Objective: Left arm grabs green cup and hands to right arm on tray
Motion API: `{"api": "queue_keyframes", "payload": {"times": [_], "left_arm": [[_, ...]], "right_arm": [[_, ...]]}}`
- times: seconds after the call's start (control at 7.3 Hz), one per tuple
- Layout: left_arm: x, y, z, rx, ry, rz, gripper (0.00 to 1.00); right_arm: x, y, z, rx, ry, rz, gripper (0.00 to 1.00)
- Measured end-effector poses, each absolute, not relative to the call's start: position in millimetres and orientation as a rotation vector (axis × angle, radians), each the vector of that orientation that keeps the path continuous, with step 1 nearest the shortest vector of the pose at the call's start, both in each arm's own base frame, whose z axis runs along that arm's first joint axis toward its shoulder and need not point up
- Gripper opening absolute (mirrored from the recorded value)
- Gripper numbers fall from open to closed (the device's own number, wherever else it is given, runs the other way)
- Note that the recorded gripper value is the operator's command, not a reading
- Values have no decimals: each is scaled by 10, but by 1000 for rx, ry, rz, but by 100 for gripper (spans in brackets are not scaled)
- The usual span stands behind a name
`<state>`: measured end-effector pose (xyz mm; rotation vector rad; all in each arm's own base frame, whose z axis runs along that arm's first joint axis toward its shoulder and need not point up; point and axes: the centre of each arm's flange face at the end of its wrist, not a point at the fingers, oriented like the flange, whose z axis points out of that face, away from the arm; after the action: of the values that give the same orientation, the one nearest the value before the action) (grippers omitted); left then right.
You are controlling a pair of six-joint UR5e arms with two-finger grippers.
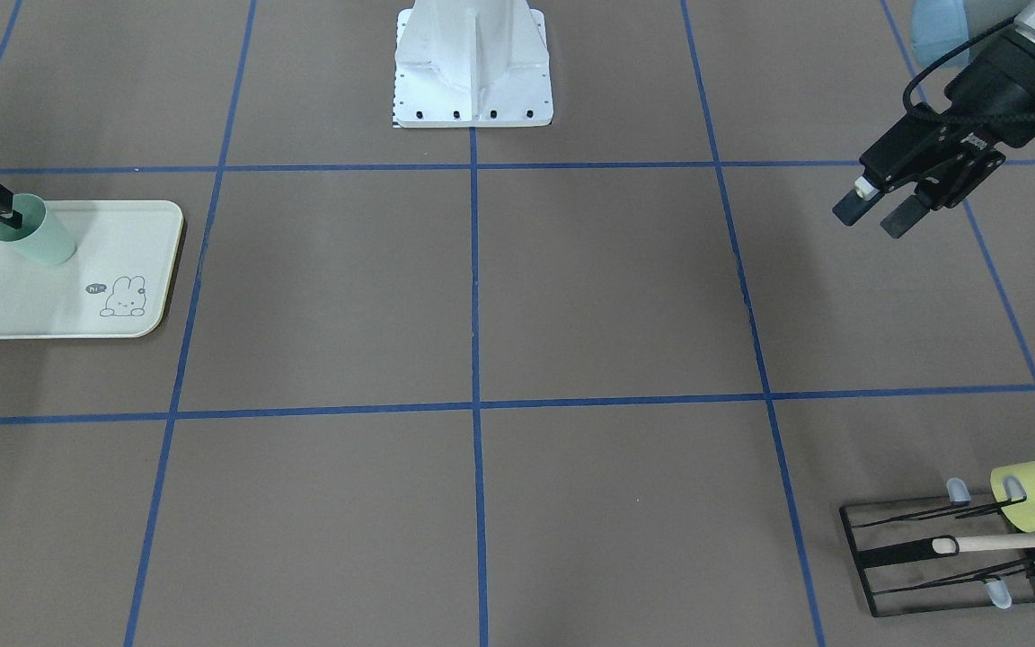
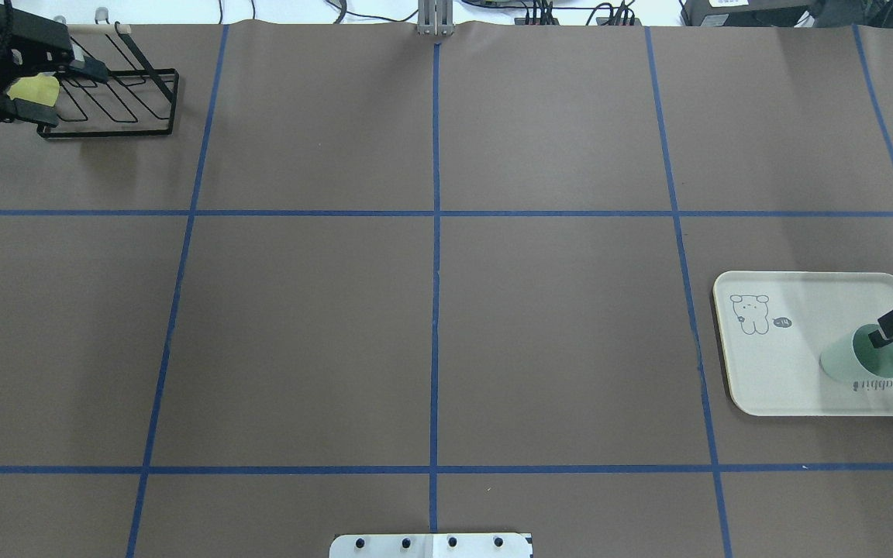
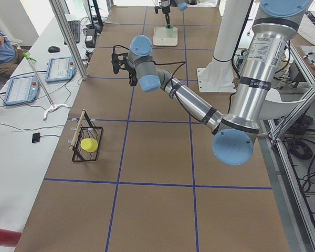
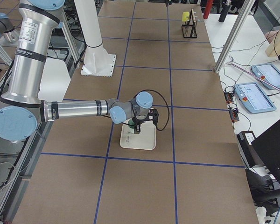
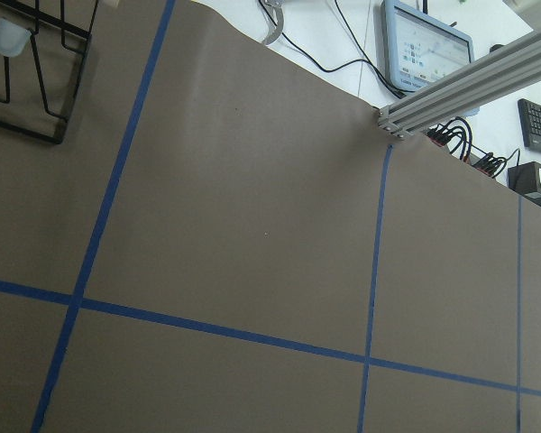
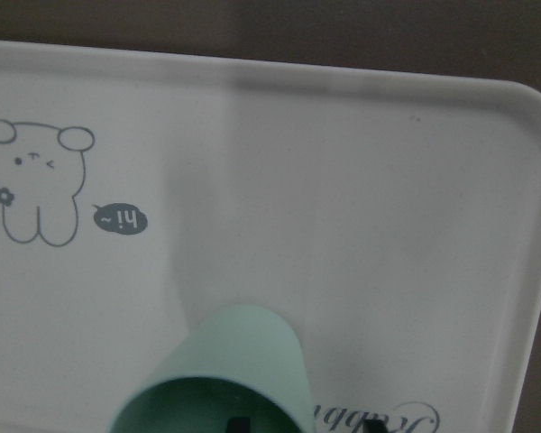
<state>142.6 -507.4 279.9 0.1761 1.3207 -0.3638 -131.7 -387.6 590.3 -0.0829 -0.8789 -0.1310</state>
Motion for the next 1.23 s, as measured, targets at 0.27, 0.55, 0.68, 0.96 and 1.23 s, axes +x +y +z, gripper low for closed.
{"api": "queue_keyframes", "payload": {"times": [0.27, 0.55, 0.68, 0.96, 1.23], "left_arm": [[1423, -5069, 2828, 185, 1315, -350, 100], [1338, -5025, 3139, 246, 1258, -263, 100], [1218, -4980, 3423, 282, 1206, -207, 100], [811, -4745, 4207, 337, 1077, -96, 100], [407, -4302, 5070, 324, 947, 30, 100]], "right_arm": [[-1062, -3893, 5609, -14, -905, -99, 100], [-740, -3895, 5378, 54, -925, -48, 100], [-559, -3907, 5294, 87, -940, -24, 100], [-239, -3920, 5260, 142, -953, 2, 100], [10, -3919, 5310, 168, -939, 12, 100]]}}
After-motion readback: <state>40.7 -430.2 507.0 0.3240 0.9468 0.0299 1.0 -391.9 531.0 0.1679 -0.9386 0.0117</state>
